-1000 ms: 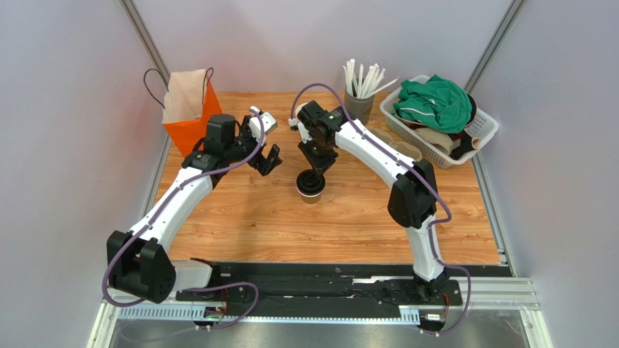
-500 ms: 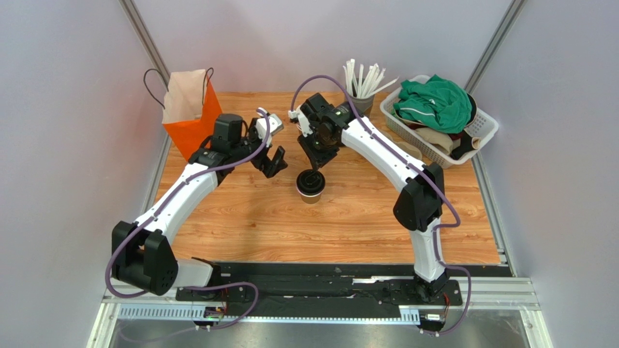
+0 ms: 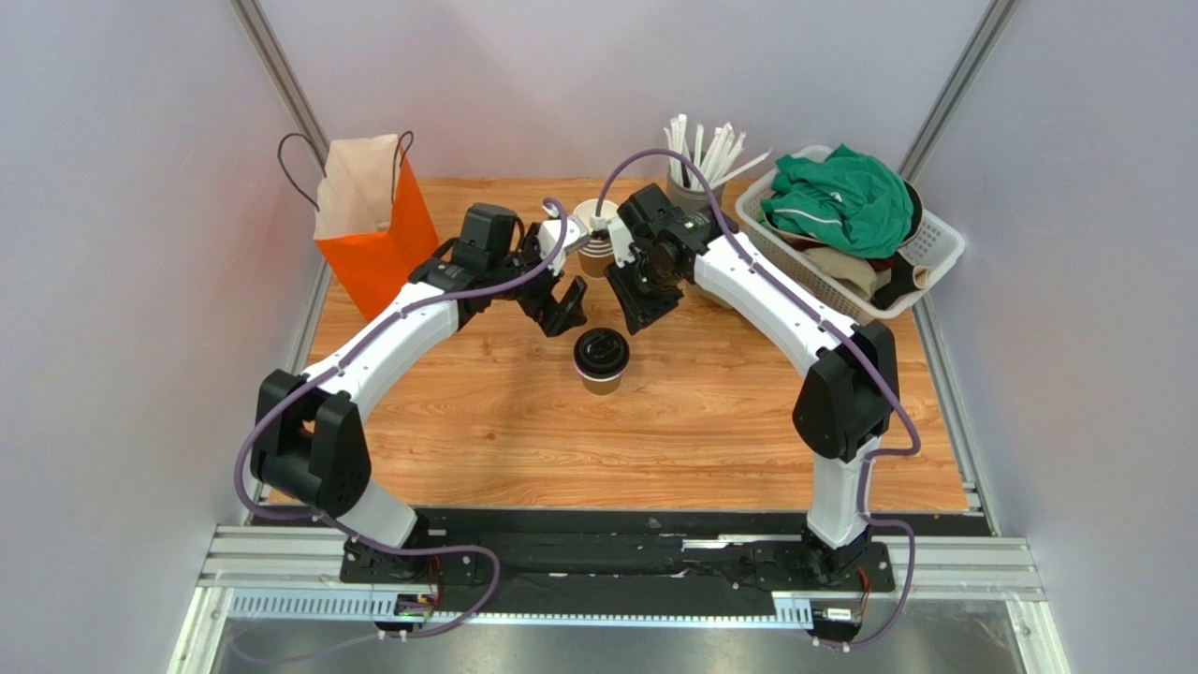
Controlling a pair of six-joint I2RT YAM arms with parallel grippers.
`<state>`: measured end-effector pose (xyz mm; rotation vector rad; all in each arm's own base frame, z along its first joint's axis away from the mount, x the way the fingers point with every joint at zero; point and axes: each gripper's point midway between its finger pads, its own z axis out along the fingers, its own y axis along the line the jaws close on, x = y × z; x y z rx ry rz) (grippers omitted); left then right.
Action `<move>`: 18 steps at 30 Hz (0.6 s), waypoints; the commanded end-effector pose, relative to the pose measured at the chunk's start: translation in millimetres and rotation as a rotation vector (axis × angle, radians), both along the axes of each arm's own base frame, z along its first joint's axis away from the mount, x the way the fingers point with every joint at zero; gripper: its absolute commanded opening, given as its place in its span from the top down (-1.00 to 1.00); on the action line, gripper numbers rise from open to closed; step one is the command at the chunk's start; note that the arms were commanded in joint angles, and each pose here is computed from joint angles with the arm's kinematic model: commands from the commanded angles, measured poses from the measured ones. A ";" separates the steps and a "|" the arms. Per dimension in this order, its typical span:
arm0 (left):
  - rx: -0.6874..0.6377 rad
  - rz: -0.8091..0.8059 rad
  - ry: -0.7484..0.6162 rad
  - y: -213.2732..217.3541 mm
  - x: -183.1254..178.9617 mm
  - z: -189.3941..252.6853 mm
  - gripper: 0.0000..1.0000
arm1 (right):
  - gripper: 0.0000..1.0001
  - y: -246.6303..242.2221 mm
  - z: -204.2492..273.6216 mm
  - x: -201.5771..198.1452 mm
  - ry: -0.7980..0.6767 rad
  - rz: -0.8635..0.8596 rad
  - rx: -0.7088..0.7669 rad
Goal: Pack the takeout coffee
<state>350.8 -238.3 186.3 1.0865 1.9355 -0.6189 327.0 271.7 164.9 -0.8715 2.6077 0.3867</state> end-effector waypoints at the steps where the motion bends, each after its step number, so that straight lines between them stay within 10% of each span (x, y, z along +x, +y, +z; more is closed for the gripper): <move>1: -0.030 -0.035 0.001 -16.8 1.8 9.8 -0.98 | 0.44 -3.2 10.6 15.5 -0.046 -0.021 0.075; 18: 0.029 -0.112 0.160 -37.9 -8.8 -43.2 -0.98 | 0.42 -80.3 35.5 13.3 -0.086 -0.141 0.143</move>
